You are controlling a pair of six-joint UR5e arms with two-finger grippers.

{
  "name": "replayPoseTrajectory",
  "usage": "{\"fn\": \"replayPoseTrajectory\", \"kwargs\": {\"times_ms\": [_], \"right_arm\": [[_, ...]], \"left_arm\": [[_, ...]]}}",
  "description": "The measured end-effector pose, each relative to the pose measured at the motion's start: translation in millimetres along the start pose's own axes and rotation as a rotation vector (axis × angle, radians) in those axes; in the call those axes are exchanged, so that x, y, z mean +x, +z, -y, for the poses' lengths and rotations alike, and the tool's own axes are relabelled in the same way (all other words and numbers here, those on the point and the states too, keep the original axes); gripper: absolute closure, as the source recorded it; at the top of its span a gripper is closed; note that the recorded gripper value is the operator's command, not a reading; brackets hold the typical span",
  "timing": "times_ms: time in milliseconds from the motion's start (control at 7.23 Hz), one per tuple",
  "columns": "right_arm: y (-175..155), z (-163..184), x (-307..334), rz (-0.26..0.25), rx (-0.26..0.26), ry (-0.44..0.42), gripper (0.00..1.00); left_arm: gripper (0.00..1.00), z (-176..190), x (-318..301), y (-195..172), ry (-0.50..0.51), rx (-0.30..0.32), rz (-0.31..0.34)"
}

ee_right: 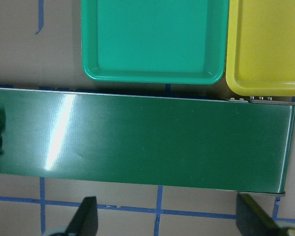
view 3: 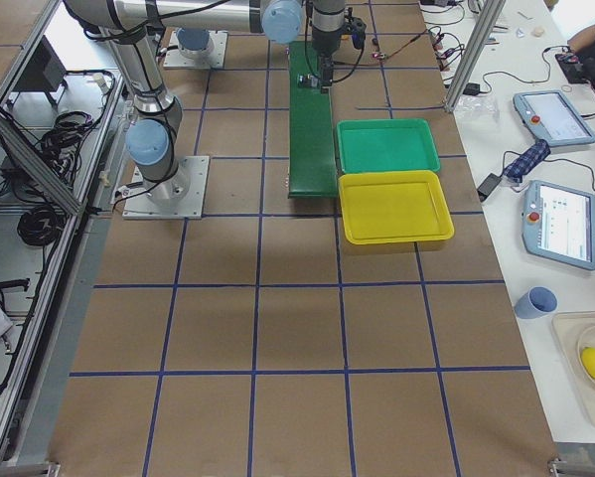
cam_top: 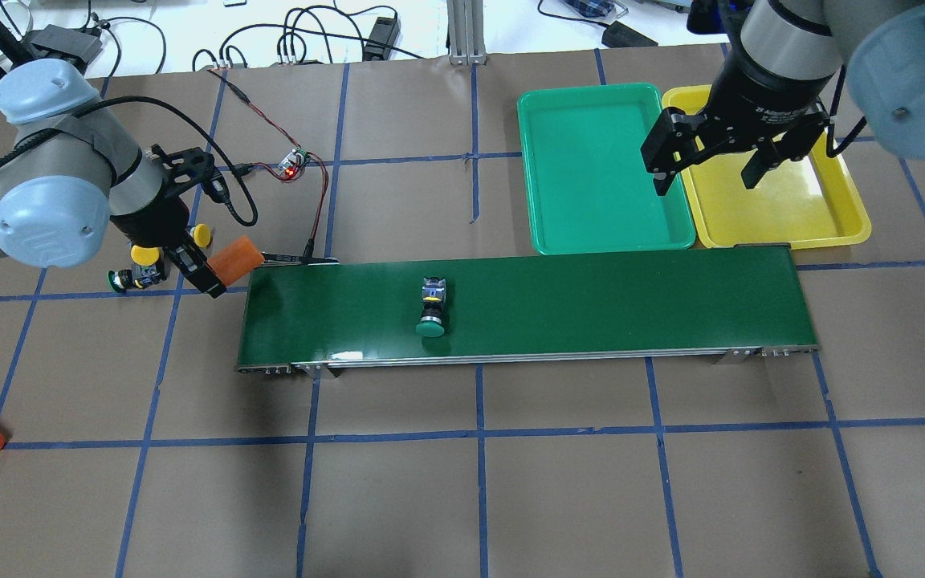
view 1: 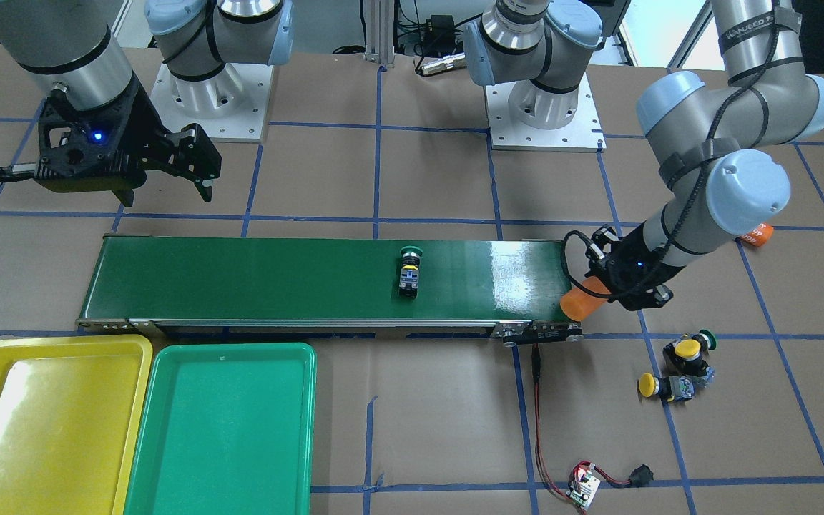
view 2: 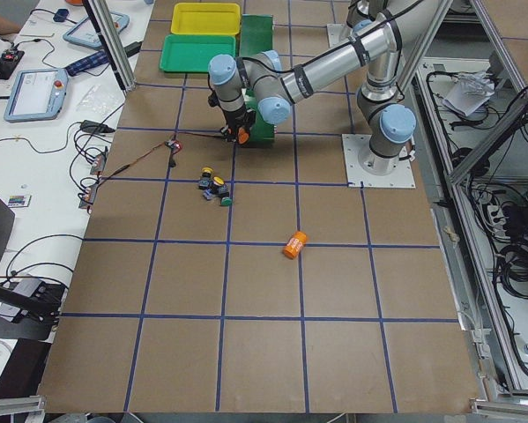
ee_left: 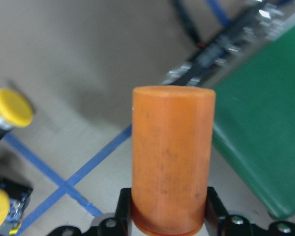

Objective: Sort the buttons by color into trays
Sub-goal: 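Place the orange cylinder on the conveyor with the left gripper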

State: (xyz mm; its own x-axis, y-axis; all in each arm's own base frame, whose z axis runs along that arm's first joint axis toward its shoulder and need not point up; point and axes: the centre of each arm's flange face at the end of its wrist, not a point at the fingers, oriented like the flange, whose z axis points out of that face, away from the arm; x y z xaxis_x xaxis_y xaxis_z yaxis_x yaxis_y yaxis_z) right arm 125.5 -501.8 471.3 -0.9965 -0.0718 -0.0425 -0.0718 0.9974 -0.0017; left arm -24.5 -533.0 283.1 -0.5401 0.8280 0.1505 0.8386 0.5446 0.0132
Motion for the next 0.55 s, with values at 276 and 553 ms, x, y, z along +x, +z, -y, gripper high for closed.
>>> {"fn": "replayPoseTrajectory", "kwargs": {"times_ms": [276,553], "right_arm": [[0.0,0.0,0.1,-0.001,0.0,-0.001,0.0],[0.1,0.1,0.3,-0.001,0.0,0.0,0.0]], "left_arm": [[1.0,50.2,64.6,-8.1,0.297,0.037,0.011],[0.67,67.5,98.1,14.3,0.416,0.037,0.012]]}}
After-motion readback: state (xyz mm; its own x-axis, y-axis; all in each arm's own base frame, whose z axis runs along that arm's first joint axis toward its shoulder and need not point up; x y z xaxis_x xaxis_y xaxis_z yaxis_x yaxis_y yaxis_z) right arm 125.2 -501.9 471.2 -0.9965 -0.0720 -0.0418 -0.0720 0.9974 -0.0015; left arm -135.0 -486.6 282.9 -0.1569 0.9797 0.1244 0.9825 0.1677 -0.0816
